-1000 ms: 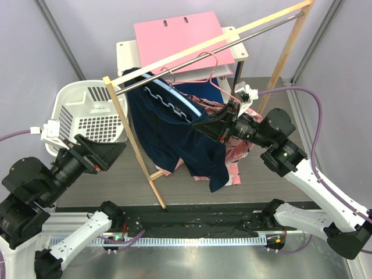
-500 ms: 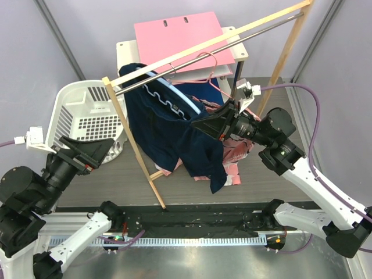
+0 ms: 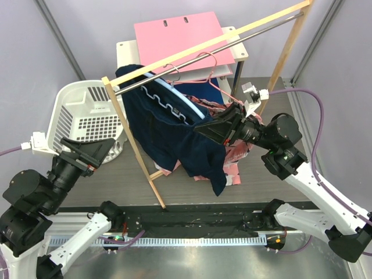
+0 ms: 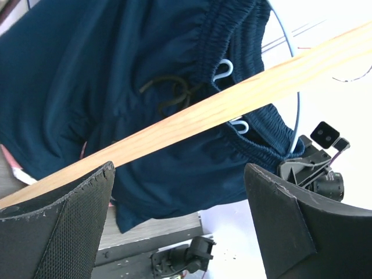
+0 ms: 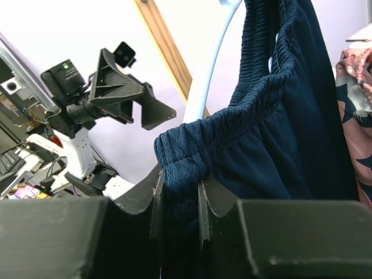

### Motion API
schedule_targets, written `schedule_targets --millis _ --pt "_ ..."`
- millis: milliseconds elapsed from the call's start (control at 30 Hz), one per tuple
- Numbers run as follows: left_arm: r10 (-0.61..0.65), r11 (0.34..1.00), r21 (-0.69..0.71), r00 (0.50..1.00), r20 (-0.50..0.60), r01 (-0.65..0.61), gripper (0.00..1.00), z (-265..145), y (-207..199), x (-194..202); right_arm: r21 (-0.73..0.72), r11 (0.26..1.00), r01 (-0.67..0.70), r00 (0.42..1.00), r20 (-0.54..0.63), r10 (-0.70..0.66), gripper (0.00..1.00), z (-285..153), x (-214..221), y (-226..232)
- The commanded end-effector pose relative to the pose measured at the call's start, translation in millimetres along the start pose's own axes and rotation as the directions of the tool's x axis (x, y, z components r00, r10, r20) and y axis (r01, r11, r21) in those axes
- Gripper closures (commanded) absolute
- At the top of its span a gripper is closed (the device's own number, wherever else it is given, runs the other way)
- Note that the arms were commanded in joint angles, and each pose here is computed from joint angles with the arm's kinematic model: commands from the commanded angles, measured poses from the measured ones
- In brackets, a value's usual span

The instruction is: Remove the shorts from the hanger

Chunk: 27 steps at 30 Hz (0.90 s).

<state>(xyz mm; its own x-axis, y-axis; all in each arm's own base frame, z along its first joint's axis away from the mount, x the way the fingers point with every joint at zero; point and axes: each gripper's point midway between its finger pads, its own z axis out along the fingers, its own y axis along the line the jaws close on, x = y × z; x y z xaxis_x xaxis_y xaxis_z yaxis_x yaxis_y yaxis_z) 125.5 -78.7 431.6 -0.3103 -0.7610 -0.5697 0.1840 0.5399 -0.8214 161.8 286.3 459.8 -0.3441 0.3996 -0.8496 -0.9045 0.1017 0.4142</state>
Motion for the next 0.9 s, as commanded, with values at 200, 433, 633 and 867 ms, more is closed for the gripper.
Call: schedule_targets --millis 200,433,633,867 --pt "-0.101 0.991 0.097 0.994 0.046 0.096 0.1 4 -25 -13 -0.18 0.956 0.231 0.954 0.234 -0.186 0.99 -29 -55 73" --pt "-0.084 0.995 0.053 0.996 0.038 0.082 0.12 4 -17 -10 -0.108 0.975 0.193 0.965 0.202 -0.169 0.99 -57 -28 65" --pt "-0.117 0.983 -0.143 0.993 -0.001 0.115 0.25 25 17 7 0.002 0.988 0.154 0.986 0.066 -0.154 0.99 -74 8 42" --pt "-0.293 0.907 -0.256 0.938 0.185 0.333 0.28 39 53 -1 -0.002 0.993 0.116 0.993 -0.02 -0.116 0.99 -59 29 23"
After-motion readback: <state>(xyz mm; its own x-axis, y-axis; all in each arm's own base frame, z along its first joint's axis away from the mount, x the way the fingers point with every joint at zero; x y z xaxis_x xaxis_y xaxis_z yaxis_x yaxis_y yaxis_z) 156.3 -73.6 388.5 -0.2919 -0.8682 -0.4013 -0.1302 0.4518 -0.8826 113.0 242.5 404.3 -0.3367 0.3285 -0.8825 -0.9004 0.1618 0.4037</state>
